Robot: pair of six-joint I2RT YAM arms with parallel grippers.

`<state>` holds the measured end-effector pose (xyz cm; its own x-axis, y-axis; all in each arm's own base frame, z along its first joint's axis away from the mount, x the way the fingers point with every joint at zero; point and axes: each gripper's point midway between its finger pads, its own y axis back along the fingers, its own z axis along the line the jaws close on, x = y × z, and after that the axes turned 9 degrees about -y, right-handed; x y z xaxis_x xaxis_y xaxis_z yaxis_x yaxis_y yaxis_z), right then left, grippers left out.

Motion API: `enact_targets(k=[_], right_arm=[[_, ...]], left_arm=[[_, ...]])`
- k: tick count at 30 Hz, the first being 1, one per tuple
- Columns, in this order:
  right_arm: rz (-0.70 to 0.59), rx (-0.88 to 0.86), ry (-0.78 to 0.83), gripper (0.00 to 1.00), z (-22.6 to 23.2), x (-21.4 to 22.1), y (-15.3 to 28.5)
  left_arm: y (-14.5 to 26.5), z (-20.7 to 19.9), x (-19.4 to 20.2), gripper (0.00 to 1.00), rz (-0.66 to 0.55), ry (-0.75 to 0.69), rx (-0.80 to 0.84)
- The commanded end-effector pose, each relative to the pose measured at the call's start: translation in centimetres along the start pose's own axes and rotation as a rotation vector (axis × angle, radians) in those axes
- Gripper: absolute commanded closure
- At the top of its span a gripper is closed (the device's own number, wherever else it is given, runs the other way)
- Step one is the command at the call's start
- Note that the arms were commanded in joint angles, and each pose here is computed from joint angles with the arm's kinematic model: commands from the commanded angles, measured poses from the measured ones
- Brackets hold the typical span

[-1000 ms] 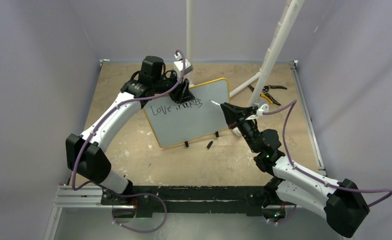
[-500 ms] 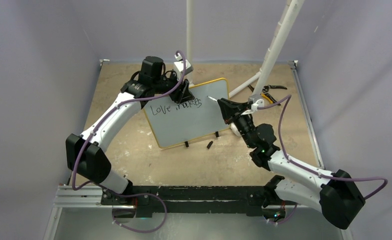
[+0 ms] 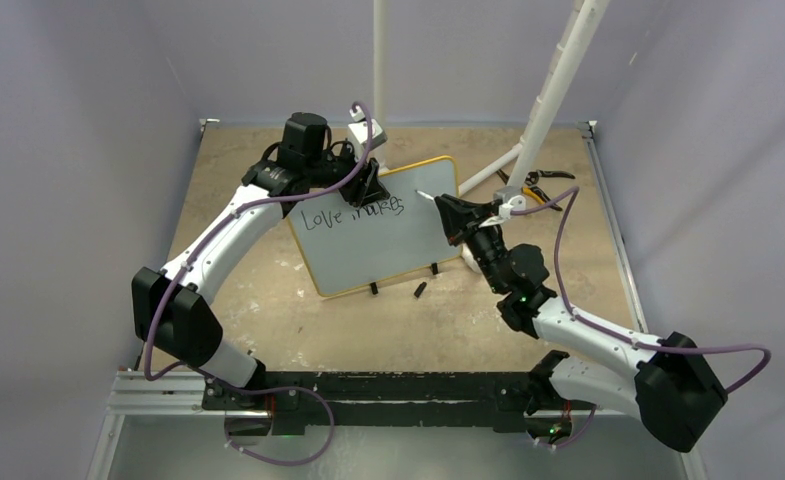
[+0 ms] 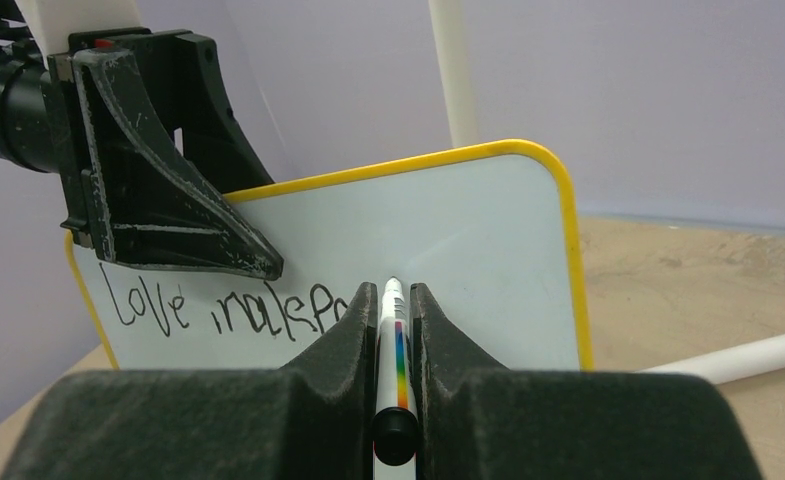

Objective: Write a sentence on the whiteboard

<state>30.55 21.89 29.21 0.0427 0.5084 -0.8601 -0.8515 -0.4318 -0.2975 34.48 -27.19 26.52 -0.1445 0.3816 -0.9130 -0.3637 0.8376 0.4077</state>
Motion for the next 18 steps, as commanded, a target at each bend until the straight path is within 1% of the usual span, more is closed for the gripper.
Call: enact_targets(k=[1,7,11,14,18], right_arm=[[-0.003,0.018,0.017,1.00,-0.4,-0.3,0.2],[0.061,0.026,0.014,1.00,-1.1,1.8,1.2],[0.080,0.033,0.005,1.00,-1.4,2.5,1.5],[0.087,0.043,0.002,1.00,-1.6,2.8,1.5],[0.066,0.068,-0.010,1.00,-1.8,2.1,1.4]], left_arm=[[0.1,-1.2,1.4,1.00,0.039,0.033,0.040],[0.1,-1.1,1.3,1.00,0.034,0.033,0.034],[0.1,-1.1,1.2,1.00,0.032,0.033,0.032],[0.1,-1.0,1.2,1.00,0.031,0.032,0.029],[0.1,-1.0,1.2,1.00,0.031,0.033,0.028]])
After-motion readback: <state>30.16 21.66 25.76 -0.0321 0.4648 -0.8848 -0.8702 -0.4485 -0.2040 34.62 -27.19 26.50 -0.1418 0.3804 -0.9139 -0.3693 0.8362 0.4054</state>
